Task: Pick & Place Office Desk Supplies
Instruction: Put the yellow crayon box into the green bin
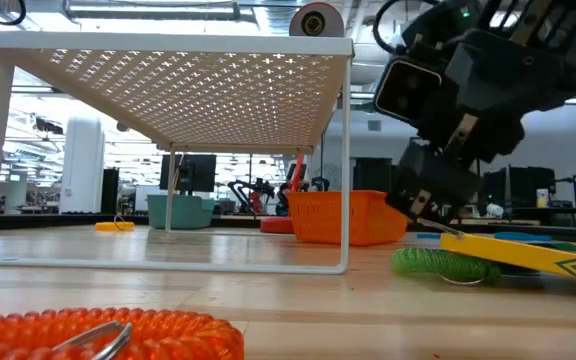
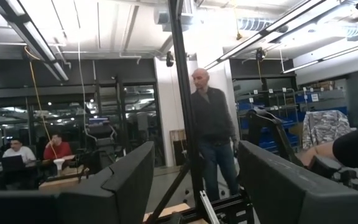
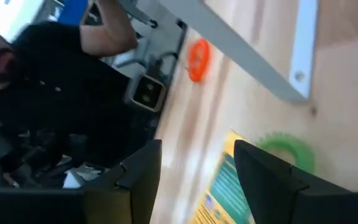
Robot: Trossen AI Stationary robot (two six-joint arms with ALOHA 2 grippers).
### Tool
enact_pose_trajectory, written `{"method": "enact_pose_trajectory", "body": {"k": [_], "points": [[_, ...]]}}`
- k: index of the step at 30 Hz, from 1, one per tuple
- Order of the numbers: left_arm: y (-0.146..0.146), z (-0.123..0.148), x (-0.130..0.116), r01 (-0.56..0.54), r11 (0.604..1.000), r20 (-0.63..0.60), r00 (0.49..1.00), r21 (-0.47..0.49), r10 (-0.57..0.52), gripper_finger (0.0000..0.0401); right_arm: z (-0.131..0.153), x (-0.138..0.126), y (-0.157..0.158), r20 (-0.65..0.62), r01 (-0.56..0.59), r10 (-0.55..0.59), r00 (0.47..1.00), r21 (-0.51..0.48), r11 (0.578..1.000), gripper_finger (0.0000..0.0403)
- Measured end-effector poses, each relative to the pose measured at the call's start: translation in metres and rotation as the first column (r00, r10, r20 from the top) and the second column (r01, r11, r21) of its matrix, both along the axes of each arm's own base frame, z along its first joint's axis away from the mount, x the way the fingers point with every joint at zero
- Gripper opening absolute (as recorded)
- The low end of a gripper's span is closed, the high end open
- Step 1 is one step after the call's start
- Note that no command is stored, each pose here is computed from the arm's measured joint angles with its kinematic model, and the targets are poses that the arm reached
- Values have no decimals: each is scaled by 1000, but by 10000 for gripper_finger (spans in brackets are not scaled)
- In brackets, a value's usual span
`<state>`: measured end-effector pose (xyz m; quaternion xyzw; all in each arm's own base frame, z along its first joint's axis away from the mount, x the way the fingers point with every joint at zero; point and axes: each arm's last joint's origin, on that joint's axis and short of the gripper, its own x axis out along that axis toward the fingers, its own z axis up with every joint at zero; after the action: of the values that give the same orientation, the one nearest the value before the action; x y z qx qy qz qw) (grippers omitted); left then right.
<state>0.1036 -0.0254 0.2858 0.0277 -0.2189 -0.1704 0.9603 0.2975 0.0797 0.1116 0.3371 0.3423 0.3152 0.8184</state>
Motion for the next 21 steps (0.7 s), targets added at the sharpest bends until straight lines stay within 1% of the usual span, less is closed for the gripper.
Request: {"method": "enact_pose_trajectory", "body": {"k": [6,14,21], "points": [[0,-1,0,0,1000,-6,1000,1,0,226,-2,-2,4,-33,-7,7,999,5,1000,198],[0,-1,0,0,1000,-6,1000,1,0,225,-2,-1,2,-38,36,-36,999,-2,999,198],[0,-1,0,0,1000,-6,1000,1,0,223,-4,-2,-1,-75,73,-75,994,-30,997,198]]}}
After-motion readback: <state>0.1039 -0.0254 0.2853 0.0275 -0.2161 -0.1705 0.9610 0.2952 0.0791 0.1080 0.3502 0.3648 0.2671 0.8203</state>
